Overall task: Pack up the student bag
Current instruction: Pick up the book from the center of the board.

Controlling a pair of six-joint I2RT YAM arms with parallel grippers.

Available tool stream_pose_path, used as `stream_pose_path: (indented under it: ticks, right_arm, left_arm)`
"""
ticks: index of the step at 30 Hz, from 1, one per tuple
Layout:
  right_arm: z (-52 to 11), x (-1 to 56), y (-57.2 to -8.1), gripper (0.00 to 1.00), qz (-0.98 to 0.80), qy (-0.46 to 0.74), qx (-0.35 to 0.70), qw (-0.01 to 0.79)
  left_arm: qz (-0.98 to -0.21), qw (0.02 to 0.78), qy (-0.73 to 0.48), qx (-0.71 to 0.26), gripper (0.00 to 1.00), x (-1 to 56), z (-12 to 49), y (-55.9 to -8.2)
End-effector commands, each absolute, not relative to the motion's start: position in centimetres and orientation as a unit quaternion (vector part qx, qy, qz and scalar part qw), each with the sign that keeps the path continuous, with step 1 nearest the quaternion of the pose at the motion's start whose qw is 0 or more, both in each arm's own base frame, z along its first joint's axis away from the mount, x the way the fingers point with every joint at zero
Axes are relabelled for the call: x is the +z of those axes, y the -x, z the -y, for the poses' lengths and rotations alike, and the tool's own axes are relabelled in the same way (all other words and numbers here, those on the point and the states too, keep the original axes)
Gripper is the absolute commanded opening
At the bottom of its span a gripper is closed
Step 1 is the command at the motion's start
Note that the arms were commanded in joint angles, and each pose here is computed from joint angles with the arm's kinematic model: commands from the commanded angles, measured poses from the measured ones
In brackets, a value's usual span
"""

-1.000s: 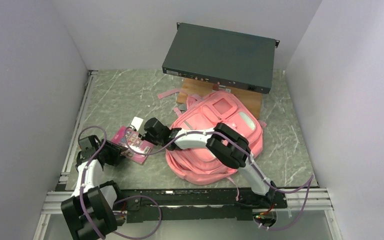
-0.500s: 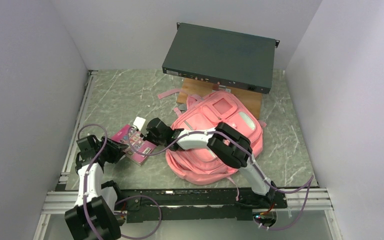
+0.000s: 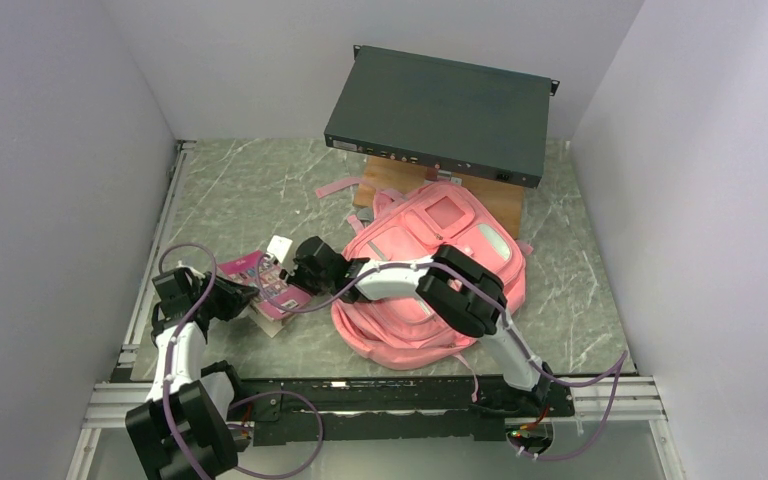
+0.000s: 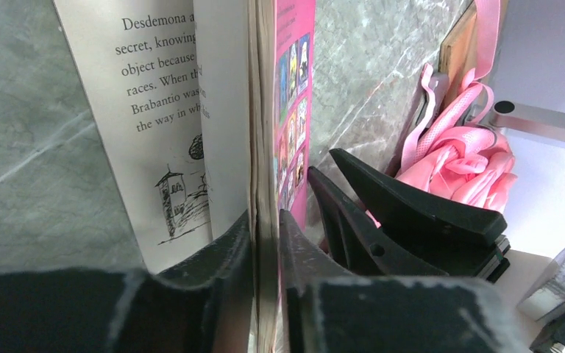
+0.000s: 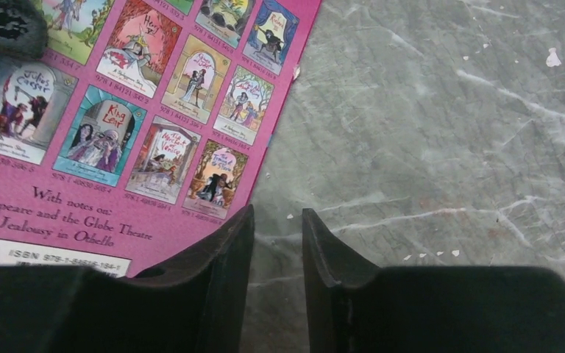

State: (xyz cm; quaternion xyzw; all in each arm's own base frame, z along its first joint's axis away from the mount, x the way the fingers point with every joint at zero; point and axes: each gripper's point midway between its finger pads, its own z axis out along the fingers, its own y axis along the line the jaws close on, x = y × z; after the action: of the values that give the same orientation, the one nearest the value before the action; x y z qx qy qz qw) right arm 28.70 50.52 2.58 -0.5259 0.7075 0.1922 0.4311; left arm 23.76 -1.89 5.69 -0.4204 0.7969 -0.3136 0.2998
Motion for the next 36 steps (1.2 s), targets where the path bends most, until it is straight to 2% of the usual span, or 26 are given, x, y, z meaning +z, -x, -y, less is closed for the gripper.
stream_pose_path:
  ticks: [1,4,8,11,16,20,32,36]
  right_arm:
    - [-51.5,5.5,-25.9,0.38,-0.689,0.534,0.238,0.429]
    - [-50.7,7.3,-26.2,0.47,-0.687,0.529,0.225,0.444]
    - [-48.9,10.0,-26.0,0.56,-0.682,0.520,0.212,0.469]
    - [-47.9,11.1,-24.4,0.58,-0.666,0.535,0.220,0.471]
    - [-48.6,10.9,-18.8,0.66,-0.602,0.586,0.235,0.490]
    - [-49.0,10.5,-18.0,0.69,-0.589,0.575,0.198,0.531]
    - [-49.9,8.3,-19.5,0.67,-0.605,0.540,0.162,0.562]
    - [-49.9,8.3,-21.2,0.64,-0.621,0.506,0.131,0.585]
  left_arm:
    - [-0.800,0.315,0.394,-0.325,0.17,6.3,2.3,-23.9]
    - [-0.802,0.312,0.393,-0.324,0.13,6.6,2.3,-23.8]
    - [-0.807,0.309,0.387,-0.323,0.12,7.1,2.4,-23.6]
    - [-0.806,0.308,0.385,-0.328,0.14,7.6,2.7,-23.4]
    - [-0.804,0.316,0.383,-0.327,0.16,8.5,2.7,-23.3]
    - [-0.802,0.323,0.381,-0.327,0.17,9.2,2.7,-23.3]
    - [-0.794,0.325,0.383,-0.342,0.17,9.5,3.1,-23.4]
    - [-0.798,0.324,0.381,-0.338,0.16,9.5,2.9,-23.4]
